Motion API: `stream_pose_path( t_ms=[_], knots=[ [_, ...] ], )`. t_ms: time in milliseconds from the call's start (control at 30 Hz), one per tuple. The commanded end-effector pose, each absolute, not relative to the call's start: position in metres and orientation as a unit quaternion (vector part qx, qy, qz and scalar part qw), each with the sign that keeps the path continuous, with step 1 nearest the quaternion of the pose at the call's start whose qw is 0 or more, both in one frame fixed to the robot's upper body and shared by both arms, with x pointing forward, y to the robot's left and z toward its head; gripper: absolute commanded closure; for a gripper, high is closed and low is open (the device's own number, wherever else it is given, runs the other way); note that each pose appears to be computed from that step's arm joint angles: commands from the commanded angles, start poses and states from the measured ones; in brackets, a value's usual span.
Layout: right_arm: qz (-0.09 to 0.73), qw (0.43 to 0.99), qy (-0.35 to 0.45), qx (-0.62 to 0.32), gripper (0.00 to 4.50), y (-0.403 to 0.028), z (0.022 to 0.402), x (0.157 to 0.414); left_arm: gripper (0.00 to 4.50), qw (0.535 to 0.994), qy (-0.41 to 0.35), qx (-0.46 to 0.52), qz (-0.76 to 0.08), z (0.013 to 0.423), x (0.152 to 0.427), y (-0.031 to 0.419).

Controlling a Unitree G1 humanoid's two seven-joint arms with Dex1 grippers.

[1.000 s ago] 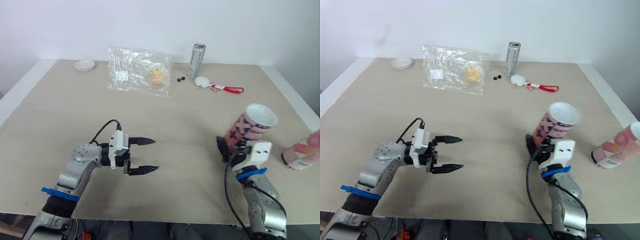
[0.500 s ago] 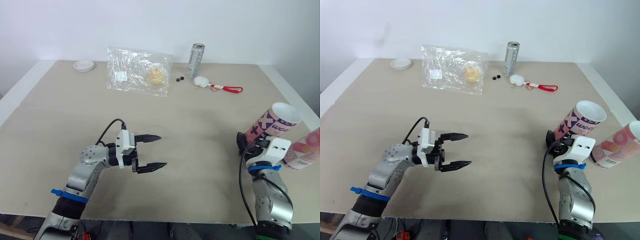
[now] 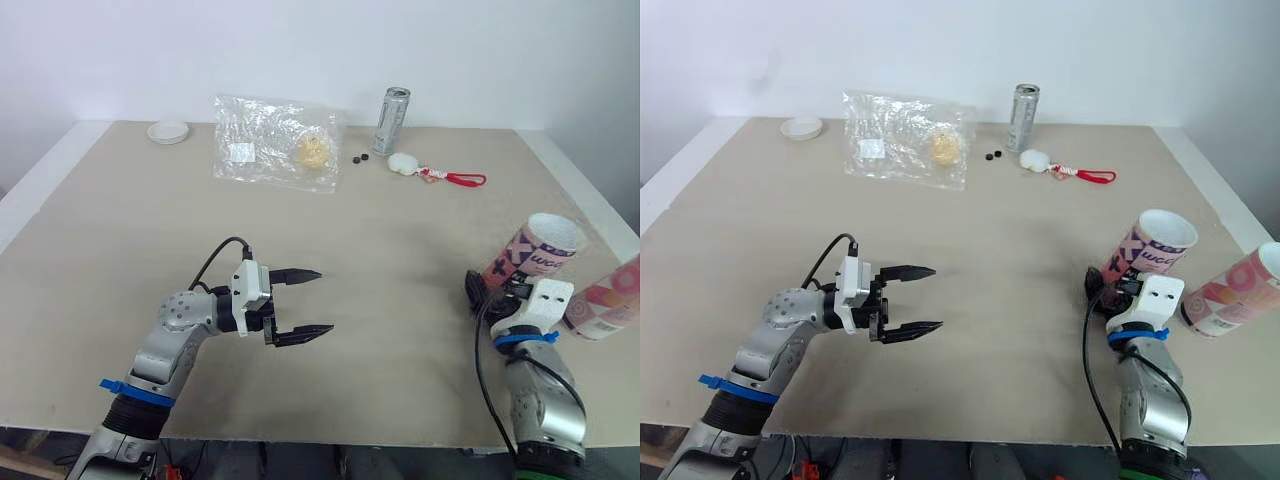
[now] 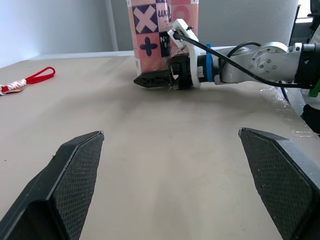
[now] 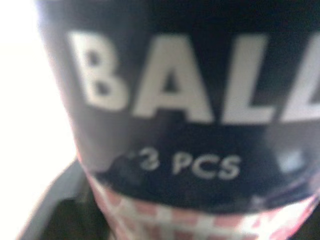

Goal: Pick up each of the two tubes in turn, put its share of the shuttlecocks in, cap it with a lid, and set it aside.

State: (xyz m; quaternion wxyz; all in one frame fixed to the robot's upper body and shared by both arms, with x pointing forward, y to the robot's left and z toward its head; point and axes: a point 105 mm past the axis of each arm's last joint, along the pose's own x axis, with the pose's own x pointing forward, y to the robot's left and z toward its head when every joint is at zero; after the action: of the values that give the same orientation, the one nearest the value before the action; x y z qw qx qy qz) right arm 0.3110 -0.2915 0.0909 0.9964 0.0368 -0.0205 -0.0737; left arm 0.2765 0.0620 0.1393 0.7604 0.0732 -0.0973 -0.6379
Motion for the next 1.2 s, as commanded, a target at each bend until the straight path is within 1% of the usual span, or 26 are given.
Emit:
stream_pose_path(
  t_ms=[33,133,433,500,633,667,800,833,933,1067,1200],
  knots=[
    [-0.069,0.997,-0.013,0.031,0.03,-0.291,0.090,0.301,0.00,0.756,-0.108,0.084,-0.640,0.145,0.274,0.060],
    [-0.071,0.997,-0.010,0.031,0.03,-0.292,0.089,0.295,0.00,0.755,-0.108,0.085,-0.641,0.145,0.274,0.060],
    [-0.062,0.998,0.010,0.012,0.03,-0.286,0.091,0.257,0.00,0.751,-0.107,0.088,-0.645,0.143,0.277,0.059],
    [-0.047,0.999,0.015,0.004,0.03,-0.283,0.092,0.247,0.00,0.751,-0.106,0.087,-0.646,0.143,0.277,0.058],
    [0.023,0.999,0.024,-0.029,0.03,-0.266,0.094,0.232,0.00,0.749,-0.100,0.084,-0.649,0.141,0.277,0.058],
    [0.063,0.997,0.028,-0.040,0.03,-0.257,0.095,0.227,0.00,0.750,-0.097,0.085,-0.649,0.140,0.278,0.060],
    [0.176,0.981,0.042,-0.077,0.03,-0.232,0.092,0.215,0.00,0.751,-0.088,0.094,-0.648,0.137,0.280,0.064],
    [0.219,0.970,0.039,-0.102,0.03,-0.223,0.092,0.213,0.00,0.752,-0.085,0.097,-0.646,0.136,0.280,0.066],
    [0.323,0.933,0.004,-0.156,0.03,-0.197,0.100,0.219,0.00,0.757,-0.076,0.113,-0.639,0.133,0.281,0.076],
    [0.378,0.911,-0.044,-0.159,0.03,-0.179,0.114,0.245,0.00,0.770,-0.065,0.127,-0.622,0.131,0.285,0.088],
    [0.439,0.879,-0.062,-0.175,0.03,-0.168,0.120,0.266,0.00,0.788,-0.054,0.145,-0.596,0.128,0.290,0.105]
  ],
)
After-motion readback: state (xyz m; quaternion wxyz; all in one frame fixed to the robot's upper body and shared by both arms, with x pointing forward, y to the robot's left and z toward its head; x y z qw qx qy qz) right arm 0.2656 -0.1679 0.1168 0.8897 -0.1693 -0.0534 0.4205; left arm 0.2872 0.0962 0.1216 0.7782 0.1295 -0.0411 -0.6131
